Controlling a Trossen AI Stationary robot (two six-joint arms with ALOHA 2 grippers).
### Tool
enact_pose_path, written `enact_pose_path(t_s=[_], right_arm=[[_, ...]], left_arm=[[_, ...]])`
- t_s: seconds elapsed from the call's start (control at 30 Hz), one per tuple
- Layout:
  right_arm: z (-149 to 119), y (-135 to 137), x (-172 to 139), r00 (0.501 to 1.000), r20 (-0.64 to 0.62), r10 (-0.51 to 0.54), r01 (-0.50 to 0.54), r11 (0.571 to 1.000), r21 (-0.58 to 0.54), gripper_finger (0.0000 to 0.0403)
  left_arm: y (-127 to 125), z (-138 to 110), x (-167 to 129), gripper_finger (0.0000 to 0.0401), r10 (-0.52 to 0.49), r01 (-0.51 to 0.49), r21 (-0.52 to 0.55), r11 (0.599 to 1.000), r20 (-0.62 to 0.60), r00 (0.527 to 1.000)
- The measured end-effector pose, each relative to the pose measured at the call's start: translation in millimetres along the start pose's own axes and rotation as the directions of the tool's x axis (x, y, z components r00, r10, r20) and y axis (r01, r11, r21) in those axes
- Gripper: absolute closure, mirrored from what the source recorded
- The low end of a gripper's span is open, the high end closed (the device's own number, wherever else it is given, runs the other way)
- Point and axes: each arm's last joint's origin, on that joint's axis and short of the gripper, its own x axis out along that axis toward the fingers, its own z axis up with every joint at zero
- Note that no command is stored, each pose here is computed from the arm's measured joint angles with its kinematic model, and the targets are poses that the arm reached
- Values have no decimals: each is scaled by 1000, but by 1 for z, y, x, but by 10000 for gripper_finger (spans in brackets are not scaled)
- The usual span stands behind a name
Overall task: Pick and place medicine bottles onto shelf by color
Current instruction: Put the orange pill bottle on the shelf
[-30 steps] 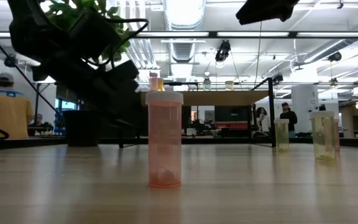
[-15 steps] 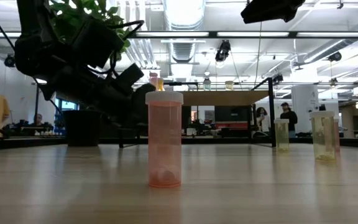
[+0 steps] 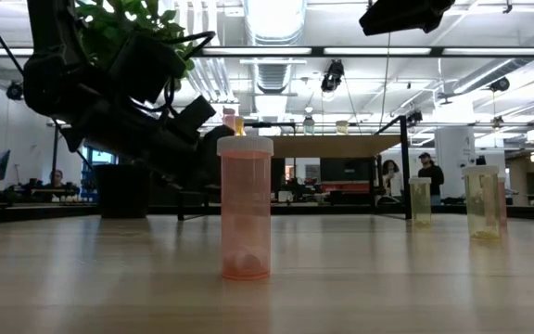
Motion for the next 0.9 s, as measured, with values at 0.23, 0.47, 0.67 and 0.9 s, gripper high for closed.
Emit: enact_pose_path(t_s=[0.23, 0.47, 0.67, 0.9], right_arm=[[0, 0, 0, 1000, -1, 1, -1, 1000, 1, 236], [0, 0, 0, 1000, -2, 2, -2, 1000, 1, 236], [0, 0, 0, 1000, -4, 2, -2, 1000, -1, 236], [-1, 0, 0, 1000, -7, 2, -2, 1000, -4, 236]], left_arm=[[-2, 4, -2, 193, -20, 20, -8, 1000, 9, 1000], [-3, 4, -2, 213, -20, 20, -8, 1000, 9, 1000], [-3, 4, -2, 225, -21, 21, -8, 1000, 8, 1000], [-12, 25, -8, 226, -84, 88, -54, 995, 85, 993]])
